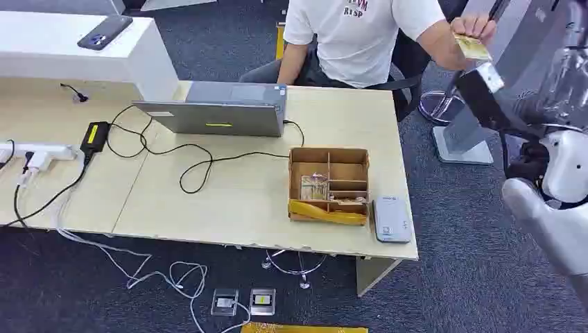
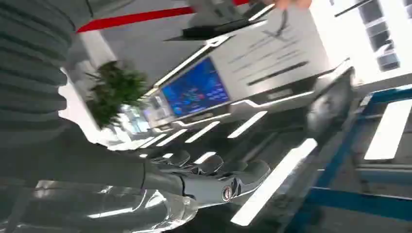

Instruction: Pass the card to the sensor for recognition and then transmit it.

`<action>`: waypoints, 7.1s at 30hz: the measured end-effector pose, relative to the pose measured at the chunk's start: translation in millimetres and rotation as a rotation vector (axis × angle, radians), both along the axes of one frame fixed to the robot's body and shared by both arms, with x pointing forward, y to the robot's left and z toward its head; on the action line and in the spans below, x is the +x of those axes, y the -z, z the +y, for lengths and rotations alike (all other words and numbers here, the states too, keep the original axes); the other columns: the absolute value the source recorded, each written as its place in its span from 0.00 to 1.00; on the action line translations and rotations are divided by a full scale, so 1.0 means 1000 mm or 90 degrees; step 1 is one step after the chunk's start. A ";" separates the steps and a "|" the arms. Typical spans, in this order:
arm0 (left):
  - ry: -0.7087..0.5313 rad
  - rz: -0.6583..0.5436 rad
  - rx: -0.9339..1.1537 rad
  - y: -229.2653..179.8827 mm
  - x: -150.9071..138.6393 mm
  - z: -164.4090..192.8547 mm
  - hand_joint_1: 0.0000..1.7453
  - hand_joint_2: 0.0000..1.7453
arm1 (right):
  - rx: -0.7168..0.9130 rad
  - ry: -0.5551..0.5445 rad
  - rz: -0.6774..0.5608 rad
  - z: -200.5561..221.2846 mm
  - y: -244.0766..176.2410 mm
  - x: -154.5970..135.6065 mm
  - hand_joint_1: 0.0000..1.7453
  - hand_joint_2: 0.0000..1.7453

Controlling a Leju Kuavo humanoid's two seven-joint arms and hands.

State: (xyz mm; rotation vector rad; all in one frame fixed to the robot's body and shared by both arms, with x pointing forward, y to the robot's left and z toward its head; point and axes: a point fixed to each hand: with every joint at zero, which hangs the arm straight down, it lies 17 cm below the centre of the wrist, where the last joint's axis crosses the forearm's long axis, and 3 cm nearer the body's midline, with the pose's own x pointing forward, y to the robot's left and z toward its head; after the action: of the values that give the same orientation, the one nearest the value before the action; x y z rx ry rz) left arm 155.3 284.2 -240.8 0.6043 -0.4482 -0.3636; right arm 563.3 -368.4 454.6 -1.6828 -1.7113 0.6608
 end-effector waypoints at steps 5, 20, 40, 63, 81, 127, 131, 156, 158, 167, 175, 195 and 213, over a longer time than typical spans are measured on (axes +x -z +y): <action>-0.003 0.001 0.002 0.000 0.002 0.002 0.00 0.00 | -0.046 -0.073 0.019 0.072 0.021 0.003 0.00 1.00; 0.010 0.001 0.009 -0.001 0.003 0.005 0.00 0.00 | -0.096 -0.191 0.080 0.180 0.066 0.000 0.00 1.00; 0.010 0.002 0.010 0.000 0.002 0.008 0.00 0.00 | -0.130 -0.196 0.138 0.195 0.096 0.004 1.00 1.00; 0.011 0.001 0.012 0.000 0.003 0.011 0.00 0.00 | -0.132 -0.204 0.148 0.199 0.102 0.004 1.00 1.00; -0.005 0.004 0.002 0.001 -0.001 0.005 0.00 0.00 | 0.013 -0.191 0.236 0.152 0.176 0.002 1.00 1.00; 0.000 0.002 -0.004 0.001 -0.002 -0.002 0.00 0.00 | 0.029 -0.114 0.442 0.097 0.345 -0.054 1.00 1.00; 0.005 -0.003 -0.004 0.000 0.000 -0.002 0.00 0.00 | 0.030 -0.112 0.453 0.096 0.354 -0.058 1.00 1.00; 0.006 -0.004 -0.002 0.000 0.000 0.000 0.00 0.00 | 0.053 -0.096 0.477 0.086 0.377 -0.065 1.00 1.00; 0.006 -0.004 -0.002 0.000 0.000 0.000 0.00 0.00 | 0.055 -0.094 0.477 0.085 0.378 -0.065 1.00 1.00; 0.006 -0.003 -0.002 0.000 0.000 0.000 0.00 0.00 | 0.069 -0.088 0.480 0.080 0.386 -0.066 1.00 1.00; 0.007 -0.004 -0.002 0.000 0.000 0.000 0.00 0.00 | 0.070 -0.083 0.461 0.077 0.381 -0.064 1.00 1.00; 0.010 -0.008 -0.001 0.000 0.001 0.002 0.00 0.00 | 0.072 -0.038 0.287 0.043 0.248 -0.016 1.00 1.00; 0.046 -0.024 0.006 -0.003 0.010 0.003 0.00 0.00 | 0.023 -0.023 0.240 0.052 0.120 0.047 1.00 1.00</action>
State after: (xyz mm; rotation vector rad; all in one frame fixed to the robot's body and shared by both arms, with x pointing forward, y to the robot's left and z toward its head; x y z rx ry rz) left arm 165.1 287.4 -237.9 0.6067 -0.5047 -0.4239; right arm 610.6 -316.3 334.1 -1.3996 -1.4766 0.8946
